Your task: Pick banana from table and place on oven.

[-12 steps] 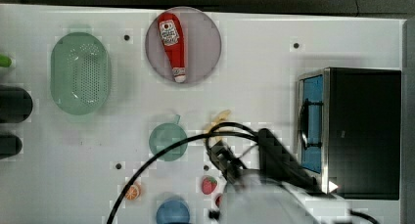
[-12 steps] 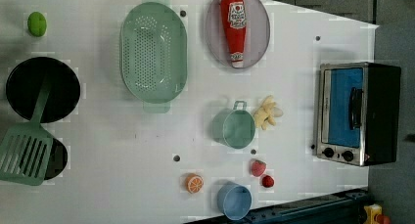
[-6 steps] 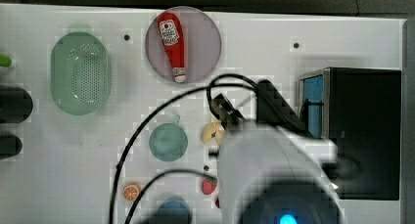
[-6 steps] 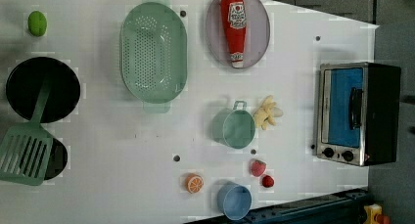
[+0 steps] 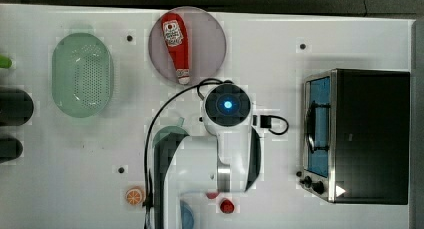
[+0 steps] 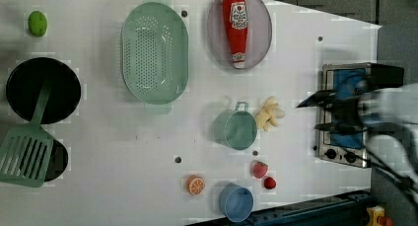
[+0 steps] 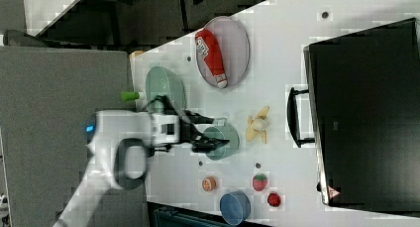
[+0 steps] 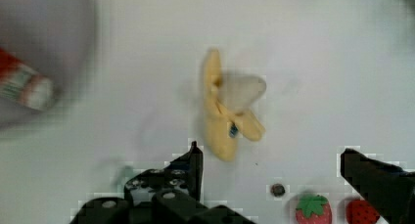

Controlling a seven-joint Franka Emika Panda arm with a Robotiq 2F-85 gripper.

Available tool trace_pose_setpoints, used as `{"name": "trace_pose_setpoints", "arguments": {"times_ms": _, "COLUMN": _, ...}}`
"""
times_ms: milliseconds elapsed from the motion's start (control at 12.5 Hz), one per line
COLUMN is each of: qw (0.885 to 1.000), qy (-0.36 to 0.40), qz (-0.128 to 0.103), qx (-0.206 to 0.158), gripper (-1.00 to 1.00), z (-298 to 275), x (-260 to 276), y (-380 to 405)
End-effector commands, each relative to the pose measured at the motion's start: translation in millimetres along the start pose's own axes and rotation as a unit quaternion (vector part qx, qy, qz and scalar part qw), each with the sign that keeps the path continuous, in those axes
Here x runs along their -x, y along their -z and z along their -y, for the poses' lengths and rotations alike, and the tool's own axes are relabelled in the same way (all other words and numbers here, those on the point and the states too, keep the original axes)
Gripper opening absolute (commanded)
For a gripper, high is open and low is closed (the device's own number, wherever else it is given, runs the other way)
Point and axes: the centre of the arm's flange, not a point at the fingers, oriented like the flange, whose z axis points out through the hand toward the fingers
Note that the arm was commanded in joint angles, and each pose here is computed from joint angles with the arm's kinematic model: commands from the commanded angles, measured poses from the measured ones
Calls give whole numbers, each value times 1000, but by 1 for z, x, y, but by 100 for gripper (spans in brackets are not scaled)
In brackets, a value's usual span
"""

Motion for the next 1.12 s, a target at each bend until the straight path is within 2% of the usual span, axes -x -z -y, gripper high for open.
{"name": "trace_pose_setpoints", "arguments": {"times_ms": 80, "qw": 998, "qy": -24, "qz": -37, "qx": -51, "gripper": 100, "z": -10, "x": -12, "y": 0}}
{"name": "trace_pose_setpoints", "arguments": {"times_ms": 480, "qw": 998, "qy": -22, "qz": -39, "qx": -53, "gripper": 100, "z": -6, "x": -10, "y": -89}}
{"name": "trace_pose_setpoints", "arguments": {"times_ms": 880, "qw": 998, "qy": -21, "qz": -37, "qx": -51, "gripper": 100, "z": -7, "x": -7, "y": -142}}
{"name": "trace_pose_setpoints", "arguments": {"times_ms": 960, "qw": 997, "qy": -21, "qz": -41, "qx": -55, "gripper": 92, "z": -6, "x": -7, "y": -147}}
{"name": "trace_pose_setpoints", "arguments": {"times_ms": 1120, "qw": 997, "qy": -21, "qz": -45, "qx": -59, "gripper": 43, "z": -6, "x": -8, "y": -151}}
